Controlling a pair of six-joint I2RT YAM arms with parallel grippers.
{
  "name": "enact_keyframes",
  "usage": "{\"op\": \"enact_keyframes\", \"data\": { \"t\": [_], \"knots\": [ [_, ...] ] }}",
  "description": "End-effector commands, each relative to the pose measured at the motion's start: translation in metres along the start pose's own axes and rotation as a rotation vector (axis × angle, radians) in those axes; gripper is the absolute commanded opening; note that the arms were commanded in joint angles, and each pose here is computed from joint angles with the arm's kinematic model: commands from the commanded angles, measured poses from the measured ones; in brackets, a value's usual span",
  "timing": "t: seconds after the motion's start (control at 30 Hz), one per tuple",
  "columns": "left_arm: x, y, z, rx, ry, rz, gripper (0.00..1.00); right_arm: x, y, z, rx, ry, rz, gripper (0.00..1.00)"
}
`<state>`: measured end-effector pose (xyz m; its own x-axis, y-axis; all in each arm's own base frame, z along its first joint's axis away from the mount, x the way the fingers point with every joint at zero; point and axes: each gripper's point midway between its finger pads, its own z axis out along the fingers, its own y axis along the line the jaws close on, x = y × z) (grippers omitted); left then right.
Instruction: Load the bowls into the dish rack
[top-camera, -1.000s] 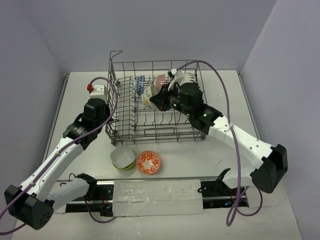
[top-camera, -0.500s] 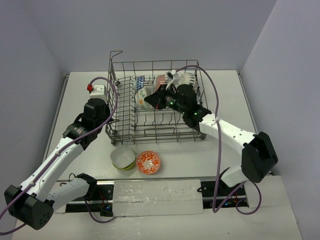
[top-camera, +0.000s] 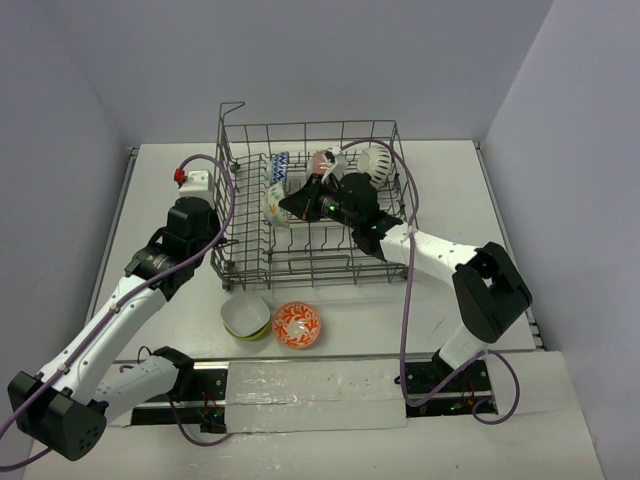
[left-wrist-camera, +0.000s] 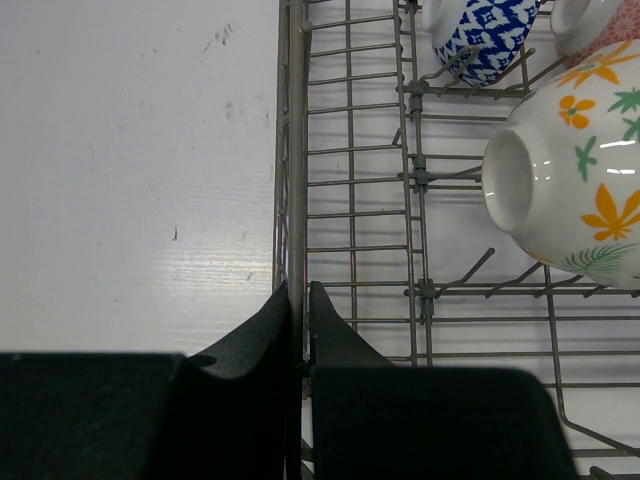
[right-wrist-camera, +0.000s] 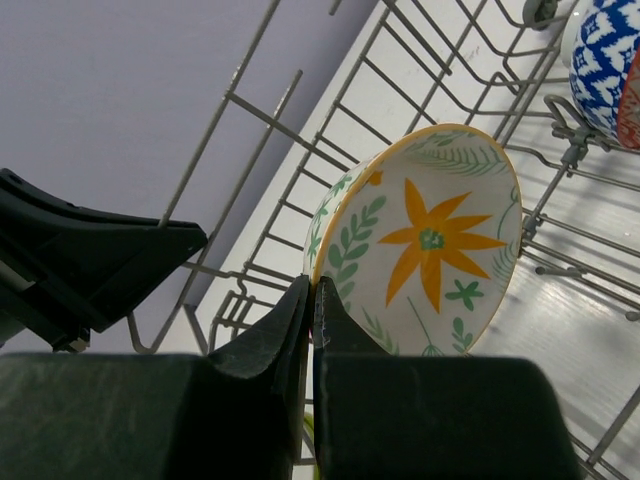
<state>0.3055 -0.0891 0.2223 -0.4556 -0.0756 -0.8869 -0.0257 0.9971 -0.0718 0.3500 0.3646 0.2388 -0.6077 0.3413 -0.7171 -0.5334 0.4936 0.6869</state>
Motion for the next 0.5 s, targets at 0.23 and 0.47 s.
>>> {"op": "enact_keyframes", "data": {
  "t": [0.23, 0.47],
  "knots": [
    [-0.003, -0.003, -0.014, 0.040, -0.012, 0.025, 0.00, -0.020, 0.022, 0.000, -0.108, -0.106, 0.025, 0.00],
    [-0.001, -0.004, -0.014, 0.040, -0.008, 0.028, 0.00, -0.013, 0.021, 0.003, -0.101, -0.078, 0.042, 0.00]
  ]
}}
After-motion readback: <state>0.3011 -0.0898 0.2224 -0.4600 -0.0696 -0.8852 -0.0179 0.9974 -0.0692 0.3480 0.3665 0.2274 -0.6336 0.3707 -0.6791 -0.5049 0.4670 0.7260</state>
